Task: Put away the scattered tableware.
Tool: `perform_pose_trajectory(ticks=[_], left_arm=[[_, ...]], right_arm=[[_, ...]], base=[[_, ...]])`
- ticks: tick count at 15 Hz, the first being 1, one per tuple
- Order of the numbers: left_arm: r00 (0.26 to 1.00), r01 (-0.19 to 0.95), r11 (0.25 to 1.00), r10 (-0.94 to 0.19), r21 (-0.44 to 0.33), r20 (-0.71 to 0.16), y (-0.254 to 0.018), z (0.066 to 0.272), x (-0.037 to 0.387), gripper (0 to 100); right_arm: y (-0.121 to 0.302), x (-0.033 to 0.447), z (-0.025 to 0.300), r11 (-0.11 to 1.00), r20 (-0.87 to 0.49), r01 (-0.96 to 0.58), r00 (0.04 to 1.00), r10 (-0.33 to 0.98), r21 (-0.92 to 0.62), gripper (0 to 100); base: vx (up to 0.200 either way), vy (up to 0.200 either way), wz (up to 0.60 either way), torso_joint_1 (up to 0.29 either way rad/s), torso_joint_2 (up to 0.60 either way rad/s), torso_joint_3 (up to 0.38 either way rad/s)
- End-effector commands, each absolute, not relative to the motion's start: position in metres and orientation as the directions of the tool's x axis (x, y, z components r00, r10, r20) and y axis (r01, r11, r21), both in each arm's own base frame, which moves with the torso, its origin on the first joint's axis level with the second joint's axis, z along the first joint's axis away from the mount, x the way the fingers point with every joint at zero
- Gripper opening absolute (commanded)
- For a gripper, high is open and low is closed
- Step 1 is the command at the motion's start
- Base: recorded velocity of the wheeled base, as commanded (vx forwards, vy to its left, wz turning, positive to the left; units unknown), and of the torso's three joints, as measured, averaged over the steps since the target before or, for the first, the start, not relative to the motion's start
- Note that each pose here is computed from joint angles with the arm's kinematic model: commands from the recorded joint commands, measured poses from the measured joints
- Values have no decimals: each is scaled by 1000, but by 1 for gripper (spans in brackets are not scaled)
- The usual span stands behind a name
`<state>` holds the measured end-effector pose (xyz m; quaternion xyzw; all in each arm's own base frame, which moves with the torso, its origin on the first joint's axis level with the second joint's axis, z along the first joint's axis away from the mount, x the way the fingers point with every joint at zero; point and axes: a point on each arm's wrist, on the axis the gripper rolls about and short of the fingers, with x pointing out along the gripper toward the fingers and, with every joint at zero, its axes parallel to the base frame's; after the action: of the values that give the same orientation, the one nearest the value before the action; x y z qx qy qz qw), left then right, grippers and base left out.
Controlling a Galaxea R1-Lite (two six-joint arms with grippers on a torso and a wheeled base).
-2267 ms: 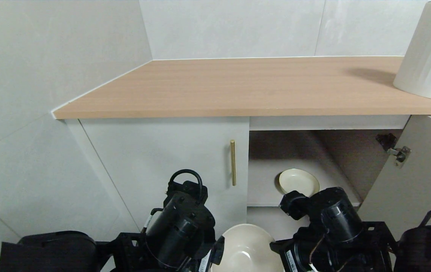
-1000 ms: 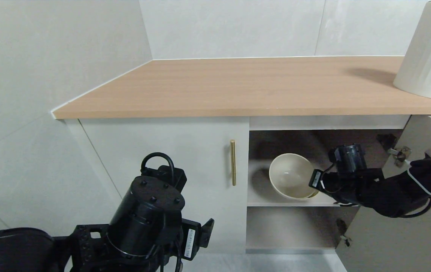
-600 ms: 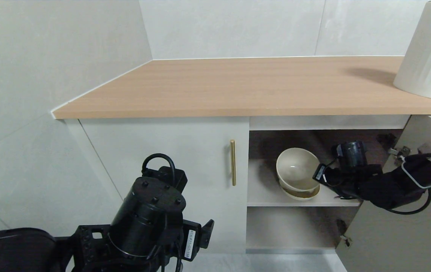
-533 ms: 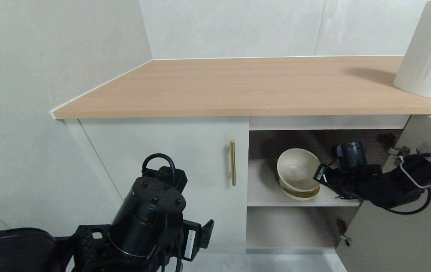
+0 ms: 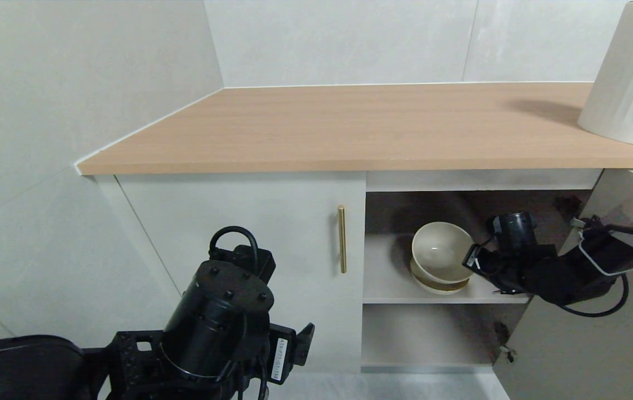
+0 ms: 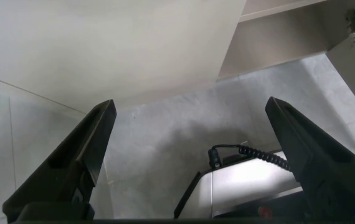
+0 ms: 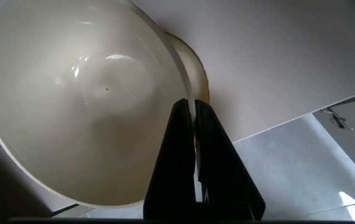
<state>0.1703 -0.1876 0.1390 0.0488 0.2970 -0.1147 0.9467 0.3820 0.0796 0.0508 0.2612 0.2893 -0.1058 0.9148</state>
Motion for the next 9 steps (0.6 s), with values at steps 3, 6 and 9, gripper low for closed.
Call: perform_pose_trajectory(ticks=[3,6,9], left_arm=[[796,246,969,-187,25,-575,-188,138,171,100],[796,246,969,-186,26,-576,-188,138,170,100],[793,246,969,-183,31,-581,-188,136,171,100]], right_arm=[[80,384,46,842,-592,350,805,-46,410,0],[80,385,40,843,-601,358,798,-52,401,0],[80,385,41,843,-598,357,799,-52,403,100]], base=[[0,0,0,0,0,0],[0,0,0,0,0,0],[0,0,0,0,0,0]])
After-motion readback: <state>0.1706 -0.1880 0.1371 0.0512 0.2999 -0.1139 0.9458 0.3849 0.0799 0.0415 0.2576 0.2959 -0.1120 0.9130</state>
